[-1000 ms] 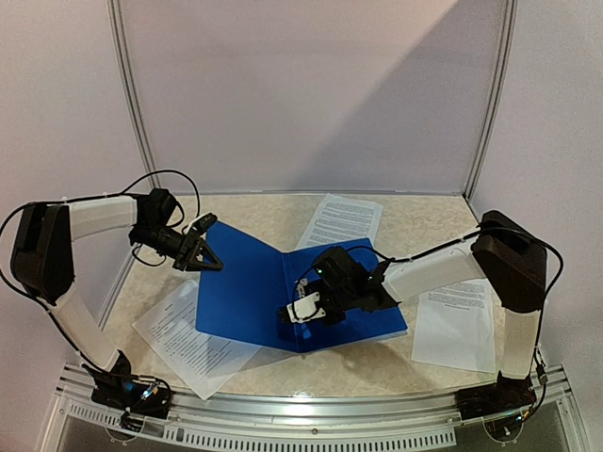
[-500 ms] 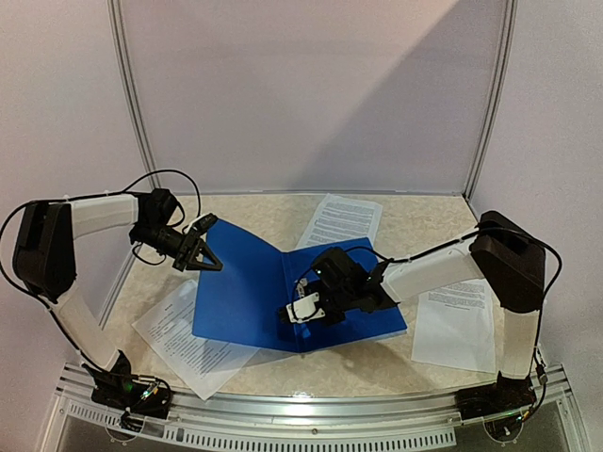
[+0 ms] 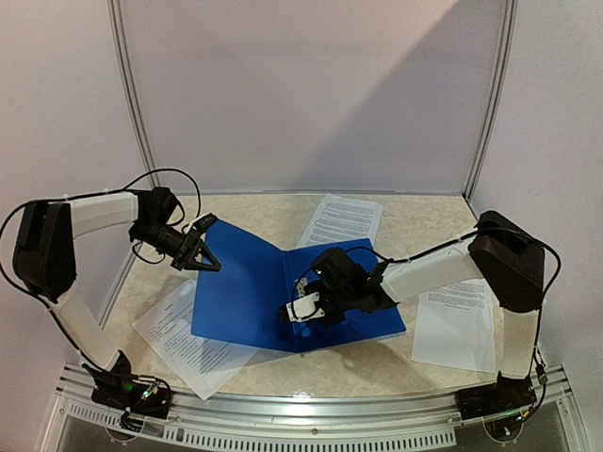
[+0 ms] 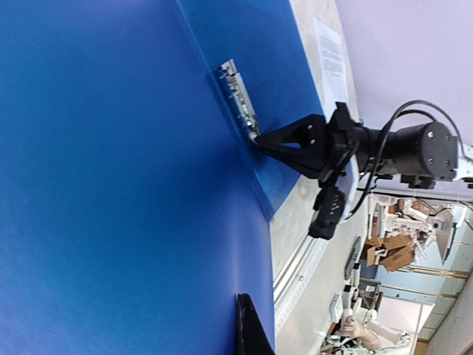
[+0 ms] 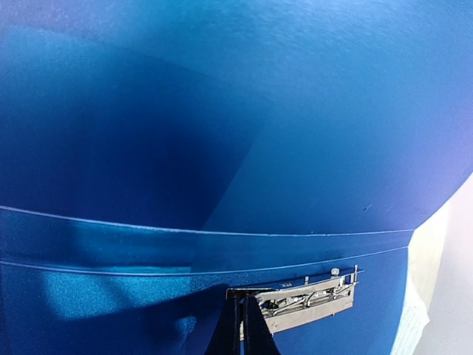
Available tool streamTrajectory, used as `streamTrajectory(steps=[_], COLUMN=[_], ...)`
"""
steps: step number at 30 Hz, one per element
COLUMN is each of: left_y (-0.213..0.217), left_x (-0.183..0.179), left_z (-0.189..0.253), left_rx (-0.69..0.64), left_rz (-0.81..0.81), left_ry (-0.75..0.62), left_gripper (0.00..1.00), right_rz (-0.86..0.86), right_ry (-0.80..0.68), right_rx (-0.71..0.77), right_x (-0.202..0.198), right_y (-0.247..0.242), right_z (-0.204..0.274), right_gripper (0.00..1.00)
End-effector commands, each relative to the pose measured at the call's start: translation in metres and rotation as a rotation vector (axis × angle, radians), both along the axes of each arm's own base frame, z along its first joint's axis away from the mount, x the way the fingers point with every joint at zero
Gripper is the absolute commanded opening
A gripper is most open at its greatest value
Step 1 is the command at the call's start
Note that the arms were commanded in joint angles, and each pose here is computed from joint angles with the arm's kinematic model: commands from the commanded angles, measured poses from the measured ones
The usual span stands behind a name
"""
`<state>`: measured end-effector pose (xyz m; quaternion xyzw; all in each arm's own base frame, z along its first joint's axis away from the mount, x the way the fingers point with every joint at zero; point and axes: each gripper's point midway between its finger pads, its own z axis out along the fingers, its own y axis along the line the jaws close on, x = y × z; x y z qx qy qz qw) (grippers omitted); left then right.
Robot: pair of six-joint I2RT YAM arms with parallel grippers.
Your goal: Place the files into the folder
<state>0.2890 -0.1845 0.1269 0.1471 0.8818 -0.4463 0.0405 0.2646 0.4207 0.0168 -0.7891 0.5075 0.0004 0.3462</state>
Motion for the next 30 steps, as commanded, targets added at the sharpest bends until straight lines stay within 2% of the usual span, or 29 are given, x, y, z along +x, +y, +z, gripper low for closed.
streamTrajectory(steps=[1, 7, 11, 20, 23, 30], left_y=[0.014, 0.021, 0.019, 0.007, 0.006, 0.005], left_x=[0.005, 0.007, 0.006, 0.000, -0.001, -0.002], left_z=[-0.003, -0.006, -0.008, -0.007, -0.007, -0.009], left_rx=[0.113, 0.174, 0.169, 0.137, 0.132, 0.133], left_rz=[-0.023, -0.018, -0.025, -0.065, -0.071, -0.080], left_ry=[-0.075, -0.101, -0.098, -0.091, -0.089, -0.085], left_gripper=[0.00, 0.00, 0.00, 0.00, 0.00, 0.00], right_rz=[-0.127, -0.148, -0.151, -0.237, -0.252, -0.251], right_ry=[0.215, 0.189, 0.171, 0.091, 0.061, 0.029], right_rx=[-0.319, -0.272, -0.229, 0.138, 0.218, 0.200], right_x=[-0.028, -0.020, -0.013, 0.024, 0.033, 0.046], right_y=[-0.088, -0.079, -0.068, 0.000, 0.010, 0.018], right_z=[-0.078, -0.054, -0.037, 0.069, 0.087, 0.081], right_gripper=[0.00, 0.00, 0.00, 0.00, 0.01, 0.04])
